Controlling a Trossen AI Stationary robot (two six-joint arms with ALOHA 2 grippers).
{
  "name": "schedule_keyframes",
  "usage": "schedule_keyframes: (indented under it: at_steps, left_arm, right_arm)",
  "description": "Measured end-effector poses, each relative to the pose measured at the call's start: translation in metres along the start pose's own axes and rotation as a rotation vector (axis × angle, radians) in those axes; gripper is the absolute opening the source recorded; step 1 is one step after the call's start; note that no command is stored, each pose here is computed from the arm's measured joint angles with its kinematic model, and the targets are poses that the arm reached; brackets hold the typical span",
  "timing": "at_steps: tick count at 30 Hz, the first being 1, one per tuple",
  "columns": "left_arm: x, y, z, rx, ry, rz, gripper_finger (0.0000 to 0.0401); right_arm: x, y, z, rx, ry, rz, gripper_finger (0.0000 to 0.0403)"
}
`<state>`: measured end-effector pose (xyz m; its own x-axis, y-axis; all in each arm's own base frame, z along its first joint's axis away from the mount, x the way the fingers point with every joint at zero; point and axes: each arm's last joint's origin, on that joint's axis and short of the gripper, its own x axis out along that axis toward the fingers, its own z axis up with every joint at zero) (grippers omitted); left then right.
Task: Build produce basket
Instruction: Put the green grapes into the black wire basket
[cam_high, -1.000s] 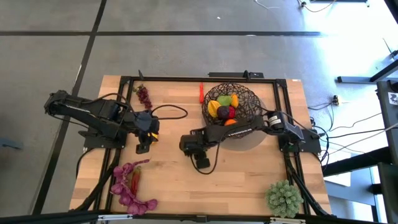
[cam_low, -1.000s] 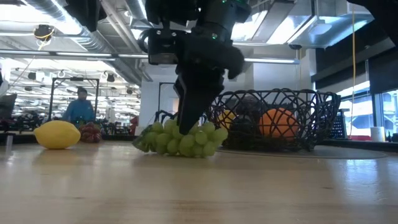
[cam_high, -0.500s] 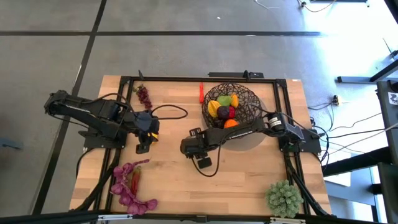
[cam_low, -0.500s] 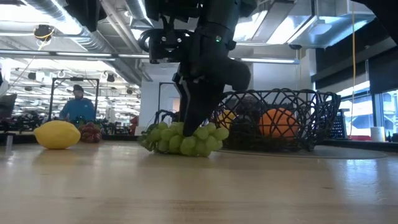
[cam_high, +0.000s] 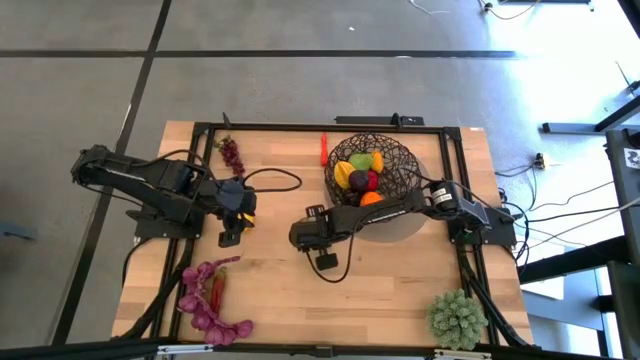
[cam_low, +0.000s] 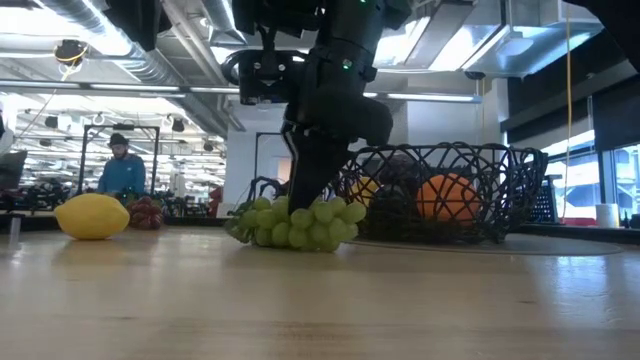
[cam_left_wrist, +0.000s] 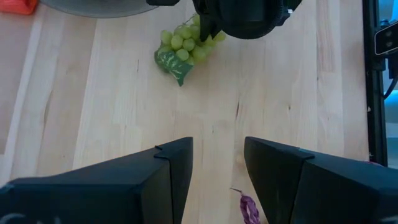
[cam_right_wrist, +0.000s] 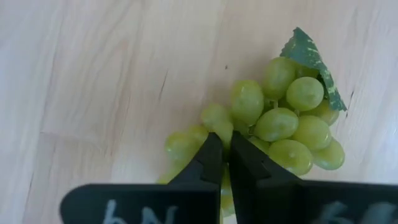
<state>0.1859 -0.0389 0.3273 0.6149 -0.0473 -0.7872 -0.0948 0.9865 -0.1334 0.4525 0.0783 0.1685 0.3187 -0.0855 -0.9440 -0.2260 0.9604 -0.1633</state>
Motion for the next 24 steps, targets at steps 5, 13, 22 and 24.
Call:
schedule_keyframes:
  at_steps: [5, 13, 22, 24]
  left_arm:
    - [0.0, 0.0, 0.0, -0.001, 0.0, 0.0, 0.0134]
    - [0.0, 0.0, 0.0, -0.002, 0.0, 0.0, 0.0133]
    - [0.0, 0.0, 0.0, 0.0, 0.0, 0.0, 0.0133]
    - [0.0, 0.0, 0.0, 0.0, 0.001, 0.0, 0.0133]
  right_arm:
    - [-0.001, 0.0, 0.001, 0.042, 0.002, 0.001, 0.0006]
    - [-0.035, -0.006, 0.017, 0.117, -0.006, 0.003, 0.0002]
    - [-0.096, -0.018, 0.045, 0.169, -0.166, -0.002, 0.0001]
    - [-0.112, -0.021, 0.048, 0.187, -0.19, -0.024, 0.0001]
